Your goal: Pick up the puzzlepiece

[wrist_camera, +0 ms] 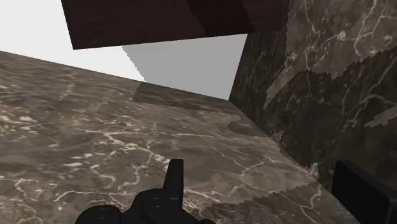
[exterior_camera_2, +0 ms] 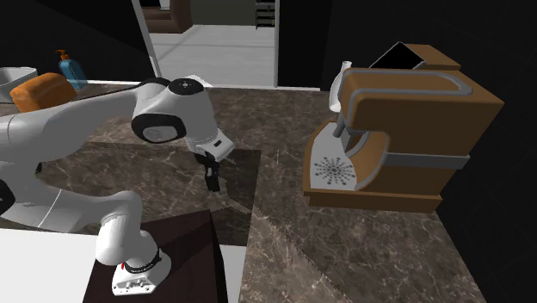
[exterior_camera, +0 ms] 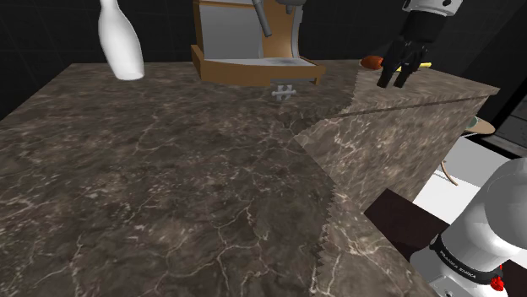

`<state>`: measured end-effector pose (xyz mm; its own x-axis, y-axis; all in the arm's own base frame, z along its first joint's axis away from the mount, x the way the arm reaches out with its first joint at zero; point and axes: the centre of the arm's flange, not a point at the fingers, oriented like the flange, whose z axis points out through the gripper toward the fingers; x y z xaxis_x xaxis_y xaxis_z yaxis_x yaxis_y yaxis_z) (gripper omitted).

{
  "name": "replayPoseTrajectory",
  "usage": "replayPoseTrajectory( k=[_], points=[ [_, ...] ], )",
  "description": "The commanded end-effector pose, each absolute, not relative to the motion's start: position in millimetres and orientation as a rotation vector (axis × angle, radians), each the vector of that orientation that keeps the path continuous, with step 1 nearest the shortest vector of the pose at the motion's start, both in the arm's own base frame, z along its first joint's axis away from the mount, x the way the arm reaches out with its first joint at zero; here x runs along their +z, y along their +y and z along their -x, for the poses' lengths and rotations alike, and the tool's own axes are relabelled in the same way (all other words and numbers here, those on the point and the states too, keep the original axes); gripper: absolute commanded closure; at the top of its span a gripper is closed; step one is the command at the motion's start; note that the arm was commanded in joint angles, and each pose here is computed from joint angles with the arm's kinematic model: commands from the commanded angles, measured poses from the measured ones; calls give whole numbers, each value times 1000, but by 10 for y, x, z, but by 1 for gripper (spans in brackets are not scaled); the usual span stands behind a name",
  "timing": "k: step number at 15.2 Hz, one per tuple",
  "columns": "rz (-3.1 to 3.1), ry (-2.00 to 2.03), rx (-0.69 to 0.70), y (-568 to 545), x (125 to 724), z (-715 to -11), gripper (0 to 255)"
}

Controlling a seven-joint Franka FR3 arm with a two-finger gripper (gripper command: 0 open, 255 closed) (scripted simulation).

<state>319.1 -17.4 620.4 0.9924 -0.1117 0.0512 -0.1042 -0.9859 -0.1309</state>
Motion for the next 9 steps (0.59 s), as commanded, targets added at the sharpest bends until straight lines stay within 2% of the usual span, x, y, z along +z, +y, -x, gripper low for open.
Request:
replayPoseTrajectory(
  k=[1, 9],
  points=[
    [3007, 164, -88, -174, 6204, -3191, 0],
    [3091, 184, -392, 520, 6037, -3820, 0]
  ],
)
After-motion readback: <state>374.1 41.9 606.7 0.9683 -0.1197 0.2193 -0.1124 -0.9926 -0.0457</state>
